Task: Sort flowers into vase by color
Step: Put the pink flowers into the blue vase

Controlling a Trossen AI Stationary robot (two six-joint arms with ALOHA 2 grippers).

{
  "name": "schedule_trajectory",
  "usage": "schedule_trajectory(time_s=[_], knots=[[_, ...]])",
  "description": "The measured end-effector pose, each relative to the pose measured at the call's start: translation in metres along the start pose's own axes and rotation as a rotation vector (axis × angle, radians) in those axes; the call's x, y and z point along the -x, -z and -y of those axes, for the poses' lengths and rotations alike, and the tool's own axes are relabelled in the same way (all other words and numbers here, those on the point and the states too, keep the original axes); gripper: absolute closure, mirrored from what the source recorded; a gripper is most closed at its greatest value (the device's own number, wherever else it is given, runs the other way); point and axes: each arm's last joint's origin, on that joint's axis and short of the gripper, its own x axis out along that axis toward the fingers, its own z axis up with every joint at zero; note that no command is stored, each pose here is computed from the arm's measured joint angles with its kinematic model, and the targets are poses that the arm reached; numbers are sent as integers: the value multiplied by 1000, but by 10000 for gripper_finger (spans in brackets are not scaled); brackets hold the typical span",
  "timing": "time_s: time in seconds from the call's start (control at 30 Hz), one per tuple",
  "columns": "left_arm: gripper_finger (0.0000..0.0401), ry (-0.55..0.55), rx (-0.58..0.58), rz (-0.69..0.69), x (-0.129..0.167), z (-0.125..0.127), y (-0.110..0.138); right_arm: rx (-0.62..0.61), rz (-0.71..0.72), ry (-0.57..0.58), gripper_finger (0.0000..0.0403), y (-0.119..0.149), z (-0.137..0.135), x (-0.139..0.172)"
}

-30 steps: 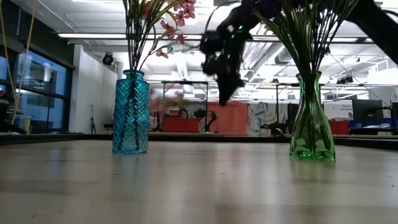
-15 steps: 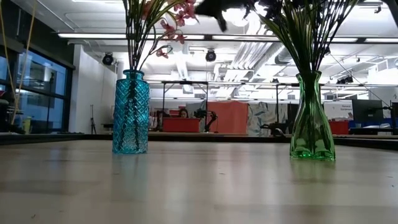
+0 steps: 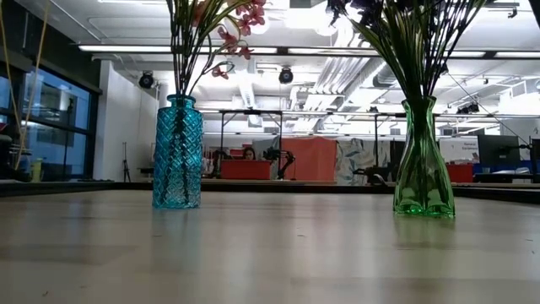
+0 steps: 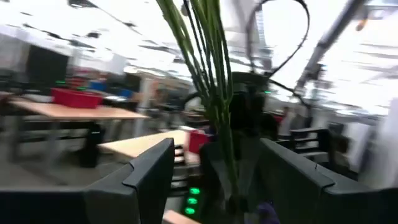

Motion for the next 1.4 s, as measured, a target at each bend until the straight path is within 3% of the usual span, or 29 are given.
schedule_trajectory(time_s=[0.13, 0.67, 0.83, 1.1, 1.27, 1.4], knots=[[183, 74, 7, -4, -1, 1, 1, -1, -4, -18, 403, 2, -7, -3], [189, 135, 42, 11, -15, 4, 10, -5, -36, -56, 403, 11, -24, -11], [243, 149, 34, 7, -14, 5, 10, -9, -47, -58, 403, 11, -24, -11], [386, 156, 22, 8, -8, 2, 3, -1, -52, -40, 403, 12, -22, -11], [395, 152, 25, -14, -2, 0, 1, 52, -49, -43, 388, 11, -22, -10], [398, 124, 11, -69, 5, -3, -5, 63, -46, -66, 329, 8, -25, -9]])
